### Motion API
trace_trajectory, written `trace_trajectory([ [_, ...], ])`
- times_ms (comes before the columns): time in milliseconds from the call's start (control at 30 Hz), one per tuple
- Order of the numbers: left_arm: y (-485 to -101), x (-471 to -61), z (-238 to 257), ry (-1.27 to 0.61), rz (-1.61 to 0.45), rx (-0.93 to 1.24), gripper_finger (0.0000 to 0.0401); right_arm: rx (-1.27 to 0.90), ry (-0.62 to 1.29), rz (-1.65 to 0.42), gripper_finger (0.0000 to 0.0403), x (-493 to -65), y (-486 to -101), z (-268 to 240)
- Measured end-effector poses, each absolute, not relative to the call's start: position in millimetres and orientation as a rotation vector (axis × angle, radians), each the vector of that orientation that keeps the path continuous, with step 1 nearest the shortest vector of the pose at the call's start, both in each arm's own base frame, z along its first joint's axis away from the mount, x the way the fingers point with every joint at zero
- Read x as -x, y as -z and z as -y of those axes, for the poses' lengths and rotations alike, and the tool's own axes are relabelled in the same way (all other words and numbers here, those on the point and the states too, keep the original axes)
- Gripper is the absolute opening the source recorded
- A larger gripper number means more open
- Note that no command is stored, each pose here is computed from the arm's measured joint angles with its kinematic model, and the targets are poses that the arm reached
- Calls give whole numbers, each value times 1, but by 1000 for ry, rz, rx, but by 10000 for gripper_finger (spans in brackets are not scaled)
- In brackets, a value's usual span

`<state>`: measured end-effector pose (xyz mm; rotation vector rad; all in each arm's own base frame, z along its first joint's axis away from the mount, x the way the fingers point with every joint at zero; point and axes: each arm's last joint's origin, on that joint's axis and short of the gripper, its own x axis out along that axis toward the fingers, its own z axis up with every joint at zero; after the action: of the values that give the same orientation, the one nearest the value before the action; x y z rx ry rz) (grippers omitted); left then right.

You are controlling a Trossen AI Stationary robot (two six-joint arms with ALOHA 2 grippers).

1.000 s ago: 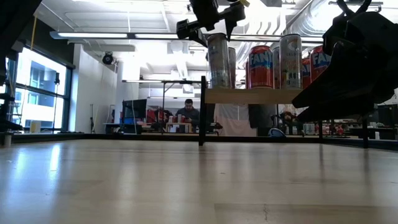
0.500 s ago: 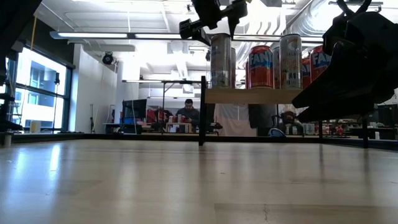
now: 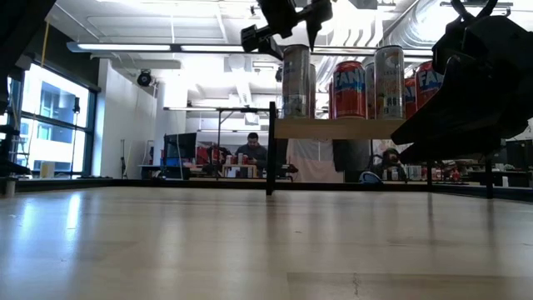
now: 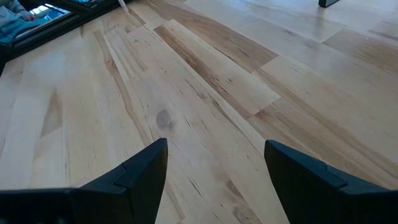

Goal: Place canned beverage on shelf
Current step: Put the white soda can on the shelf aligned with the other white soda can

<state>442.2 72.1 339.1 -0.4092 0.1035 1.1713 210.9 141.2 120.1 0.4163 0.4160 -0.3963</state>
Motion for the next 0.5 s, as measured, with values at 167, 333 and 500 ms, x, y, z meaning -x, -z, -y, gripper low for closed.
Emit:
trace_trajectory([
  [167,-339,-443,-69,-1150,-114,414,296,-412,396,-417,252,-211,-120,-141],
  [333,-338,-443,-67,-1146,-120,411,296,-414,392,-420,252,-211,-120,-141],
  [500,-340,-441,-66,-1143,-134,396,296,-414,391,-421,252,-211,-120,-141],
])
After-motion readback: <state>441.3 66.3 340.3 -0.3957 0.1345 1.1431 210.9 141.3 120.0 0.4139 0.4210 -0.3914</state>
